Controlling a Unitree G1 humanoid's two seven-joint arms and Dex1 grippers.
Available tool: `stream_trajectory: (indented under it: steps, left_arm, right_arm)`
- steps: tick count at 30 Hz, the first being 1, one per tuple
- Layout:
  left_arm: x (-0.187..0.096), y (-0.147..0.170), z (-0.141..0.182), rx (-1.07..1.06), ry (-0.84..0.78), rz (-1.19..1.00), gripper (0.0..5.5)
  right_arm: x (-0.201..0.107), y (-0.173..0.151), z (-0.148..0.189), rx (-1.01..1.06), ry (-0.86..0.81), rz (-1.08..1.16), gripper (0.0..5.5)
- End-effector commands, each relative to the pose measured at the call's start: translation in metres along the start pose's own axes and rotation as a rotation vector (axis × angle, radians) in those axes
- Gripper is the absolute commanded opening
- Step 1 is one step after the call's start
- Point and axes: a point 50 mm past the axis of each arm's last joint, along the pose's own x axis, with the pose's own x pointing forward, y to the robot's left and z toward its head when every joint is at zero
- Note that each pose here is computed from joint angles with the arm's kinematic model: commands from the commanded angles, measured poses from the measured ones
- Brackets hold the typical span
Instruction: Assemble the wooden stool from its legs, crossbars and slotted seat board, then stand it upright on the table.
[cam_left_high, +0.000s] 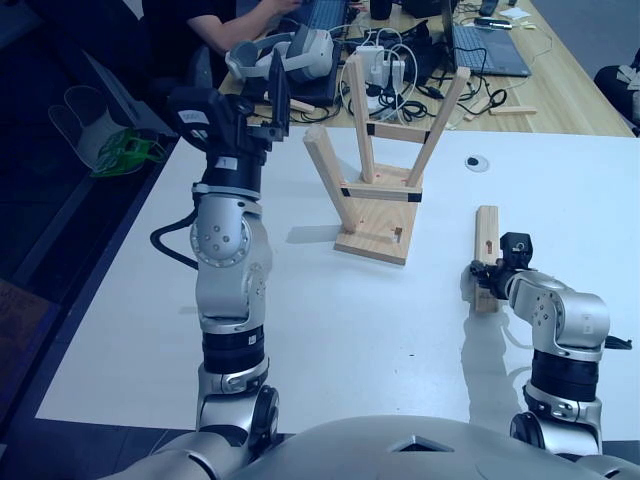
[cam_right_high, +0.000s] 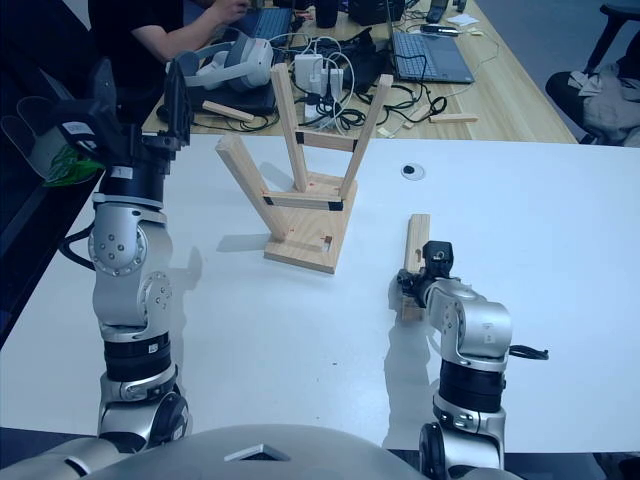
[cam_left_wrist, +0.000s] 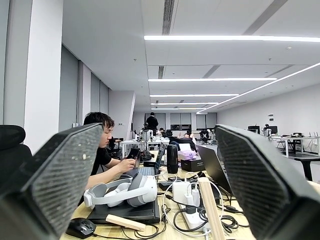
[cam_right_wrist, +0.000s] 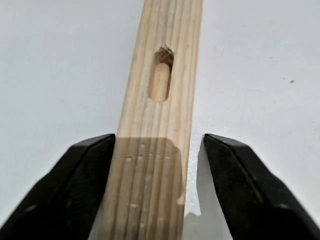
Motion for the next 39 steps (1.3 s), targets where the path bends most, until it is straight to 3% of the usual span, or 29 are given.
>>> stream_trajectory:
  steps: [1, 4, 8, 10, 12, 14, 17, 20, 25, 34, 39]
  left_arm:
    - [0.006, 0.007, 0.003, 0.028, -0.007, 0.024, 4.13]
    - [0.009, 0.01, 0.004, 0.035, -0.016, 0.034, 4.13]
    - [0.02, 0.015, 0.009, 0.048, -0.039, 0.002, 4.13]
    - [0.03, 0.015, 0.015, 0.051, -0.058, -0.031, 4.13]
    - [0.043, 0.015, 0.024, 0.044, -0.082, -0.075, 4.13]
    - [0.055, 0.013, 0.032, 0.004, -0.1, -0.112, 4.13]
    - [0.068, -0.006, 0.042, -0.188, -0.073, -0.25, 4.13]
    - [0.063, -0.036, 0.041, -0.42, 0.038, -0.495, 4.13]
    - [0.044, -0.066, 0.052, -0.631, 0.099, -0.762, 4.13]
    - [0.043, -0.068, 0.057, -0.711, 0.116, -0.779, 4.13]
    - [0.046, -0.065, 0.055, -0.809, 0.136, -0.727, 3.2]
  right_arm:
    - [0.006, 0.003, -0.022, 0.051, 0.112, -0.02, 2.61]
    - [0.008, 0.004, -0.018, 0.07, 0.084, -0.031, 2.05]
    - [0.01, 0.016, -0.004, 0.17, -0.049, -0.026, 2.03]
    - [0.005, 0.021, 0.021, 0.148, -0.272, -0.02, 2.03]
    - [-0.02, 0.027, 0.07, -0.015, -0.655, -0.031, 2.03]
    - [-0.047, 0.033, 0.107, -0.117, -0.935, -0.035, 2.03]
    - [-0.083, 0.043, 0.149, -0.249, -1.228, 0.054, 2.03]
    - [-0.126, 0.071, 0.171, -0.372, -1.439, 0.377, 2.03]
    - [-0.146, 0.106, 0.164, -0.57, -1.447, 0.743, 2.03]
    - [-0.148, 0.12, 0.153, -0.662, -1.427, 0.858, 2.03]
    - [-0.146, 0.12, 0.151, -0.668, -1.426, 0.844, 2.03]
